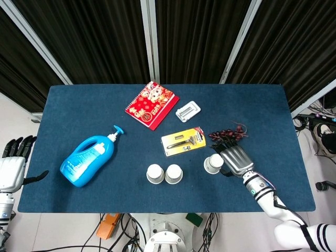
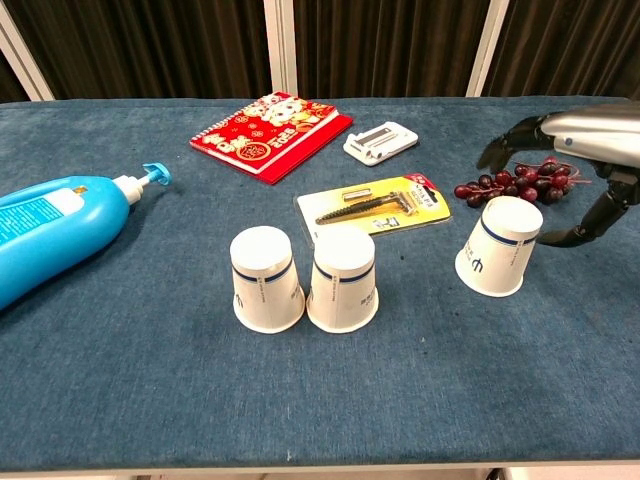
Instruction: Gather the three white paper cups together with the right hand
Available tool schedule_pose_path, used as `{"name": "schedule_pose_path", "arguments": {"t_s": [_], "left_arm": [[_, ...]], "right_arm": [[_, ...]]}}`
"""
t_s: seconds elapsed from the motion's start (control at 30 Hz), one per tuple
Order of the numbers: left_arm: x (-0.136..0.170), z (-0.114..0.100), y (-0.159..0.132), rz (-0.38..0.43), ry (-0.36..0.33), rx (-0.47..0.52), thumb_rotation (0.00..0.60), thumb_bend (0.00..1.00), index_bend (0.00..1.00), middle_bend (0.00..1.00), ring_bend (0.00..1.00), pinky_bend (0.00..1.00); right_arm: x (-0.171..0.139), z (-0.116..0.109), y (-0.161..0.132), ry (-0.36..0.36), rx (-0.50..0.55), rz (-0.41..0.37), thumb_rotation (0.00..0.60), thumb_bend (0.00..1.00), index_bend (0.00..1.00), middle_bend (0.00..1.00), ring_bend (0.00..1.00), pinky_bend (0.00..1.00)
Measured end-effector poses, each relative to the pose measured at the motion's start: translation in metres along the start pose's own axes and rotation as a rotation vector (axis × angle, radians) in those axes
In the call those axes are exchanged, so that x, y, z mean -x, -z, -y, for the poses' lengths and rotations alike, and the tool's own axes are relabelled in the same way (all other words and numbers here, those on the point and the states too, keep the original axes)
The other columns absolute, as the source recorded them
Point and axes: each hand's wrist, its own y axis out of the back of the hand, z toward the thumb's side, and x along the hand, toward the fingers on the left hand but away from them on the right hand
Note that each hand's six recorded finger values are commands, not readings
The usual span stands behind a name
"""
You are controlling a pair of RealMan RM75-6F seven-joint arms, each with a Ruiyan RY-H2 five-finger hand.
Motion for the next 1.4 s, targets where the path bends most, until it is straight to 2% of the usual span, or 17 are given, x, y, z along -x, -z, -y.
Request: {"name": "schedule_pose_path", "arguments": {"t_s": [0.17, 0.43, 0.63, 0.83, 0.93, 1.13, 1.27, 1.4], "left_arm": [[0.001, -0.003, 0.0, -0.003, -0.002, -0.008, 0.522, 0.15, 0.02, 0.06, 0.0, 0.0], [0.002, -0.003, 0.002, -0.015, 0.003, -0.014, 0.521, 0.15, 0.02, 0.06, 0.0, 0.0], [0.002, -0.003, 0.003, -0.019, 0.001, -0.014, 0.518, 0.15, 0.02, 0.06, 0.0, 0.0], [0.002, -0.003, 0.004, -0.022, 0.005, -0.016, 0.521, 0.15, 0.02, 0.06, 0.0, 0.0], [0.003, -0.003, 0.005, -0.023, 0.003, -0.014, 0.518, 0.15, 0.02, 0.06, 0.0, 0.0], [0.004, -0.004, 0.006, -0.021, 0.001, -0.017, 0.518, 0.15, 0.02, 0.06, 0.0, 0.0], [0.005, -0.004, 0.008, -0.029, -0.001, -0.016, 0.521, 0.15, 0.02, 0.06, 0.0, 0.0], [0.006, -0.003, 0.009, -0.03, 0.0, -0.016, 0.518, 0.15, 0.02, 0.06, 0.0, 0.0]], "right_arm": [[0.007, 0.007, 0.0, -0.015, 0.006, -0.005, 0.6, 0.38, 0.34, 0.26, 0.09, 0.03], [0.013, 0.006, -0.002, -0.01, 0.005, -0.013, 0.6, 0.38, 0.39, 0.31, 0.13, 0.04], [0.012, 0.001, -0.002, 0.014, 0.007, -0.011, 0.6, 0.41, 0.52, 0.43, 0.24, 0.05], [0.003, -0.015, -0.008, 0.064, 0.021, -0.034, 0.6, 0.41, 0.52, 0.43, 0.24, 0.05], [-0.002, -0.029, -0.02, 0.093, 0.043, -0.072, 0.6, 0.42, 0.52, 0.43, 0.24, 0.05], [0.002, -0.071, -0.06, 0.154, 0.071, -0.2, 0.6, 0.41, 0.52, 0.43, 0.24, 0.06], [0.012, -0.09, -0.093, 0.14, 0.082, -0.291, 0.6, 0.42, 0.52, 0.43, 0.24, 0.06], [0.023, -0.094, -0.119, 0.11, 0.081, -0.35, 0.6, 0.42, 0.52, 0.43, 0.24, 0.06]]}}
